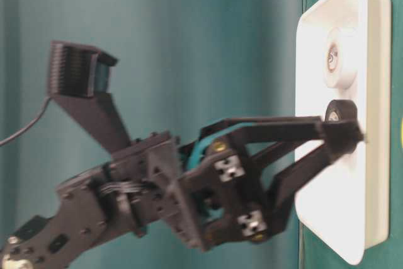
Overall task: Pick up the tape from a random location and place it into the white case.
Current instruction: 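Lower the left gripper into the yellow roll's hole and close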
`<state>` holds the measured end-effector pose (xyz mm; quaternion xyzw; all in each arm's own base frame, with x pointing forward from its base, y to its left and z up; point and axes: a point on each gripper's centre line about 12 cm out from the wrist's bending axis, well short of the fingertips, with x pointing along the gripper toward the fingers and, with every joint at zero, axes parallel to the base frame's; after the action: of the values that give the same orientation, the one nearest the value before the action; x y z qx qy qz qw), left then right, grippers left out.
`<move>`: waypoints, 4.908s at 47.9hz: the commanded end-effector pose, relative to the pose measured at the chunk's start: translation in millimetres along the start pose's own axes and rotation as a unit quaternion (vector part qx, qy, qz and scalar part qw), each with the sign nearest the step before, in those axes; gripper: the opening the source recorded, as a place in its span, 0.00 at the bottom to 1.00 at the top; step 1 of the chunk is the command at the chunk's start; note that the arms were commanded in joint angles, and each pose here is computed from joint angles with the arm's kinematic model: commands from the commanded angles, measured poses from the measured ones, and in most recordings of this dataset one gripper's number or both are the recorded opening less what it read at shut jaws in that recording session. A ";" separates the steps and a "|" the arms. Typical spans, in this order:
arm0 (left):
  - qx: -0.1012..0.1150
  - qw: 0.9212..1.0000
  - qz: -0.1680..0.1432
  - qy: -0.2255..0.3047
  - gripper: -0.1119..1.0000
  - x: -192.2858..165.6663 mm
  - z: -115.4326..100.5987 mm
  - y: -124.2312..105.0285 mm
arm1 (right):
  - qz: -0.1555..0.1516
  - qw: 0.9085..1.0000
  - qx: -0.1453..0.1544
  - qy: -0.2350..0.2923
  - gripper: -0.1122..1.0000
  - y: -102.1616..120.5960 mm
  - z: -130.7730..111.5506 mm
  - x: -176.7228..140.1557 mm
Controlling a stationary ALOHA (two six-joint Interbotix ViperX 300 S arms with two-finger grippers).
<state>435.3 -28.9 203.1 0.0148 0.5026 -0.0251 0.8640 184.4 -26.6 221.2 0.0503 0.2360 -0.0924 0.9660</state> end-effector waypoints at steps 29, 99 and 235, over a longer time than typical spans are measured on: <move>-0.001 1.000 0.001 0.021 0.95 69.3 -29.9 1.9 | 0.000 1.000 0.001 -0.008 0.84 0.6 8.9 0.4; -0.005 1.000 0.003 0.028 0.30 81.6 -38.9 5.9 | 0.000 1.000 0.000 -0.006 0.84 0.6 9.0 1.1; 0.018 0.996 -0.008 -0.087 0.30 -145.1 39.2 -14.2 | -0.002 1.000 0.001 -0.002 0.84 0.3 9.7 0.9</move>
<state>399.7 -40.8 327.4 0.0237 0.4524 -0.0418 0.8905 185.3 -27.1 219.3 0.0495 0.2461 -0.0945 0.9634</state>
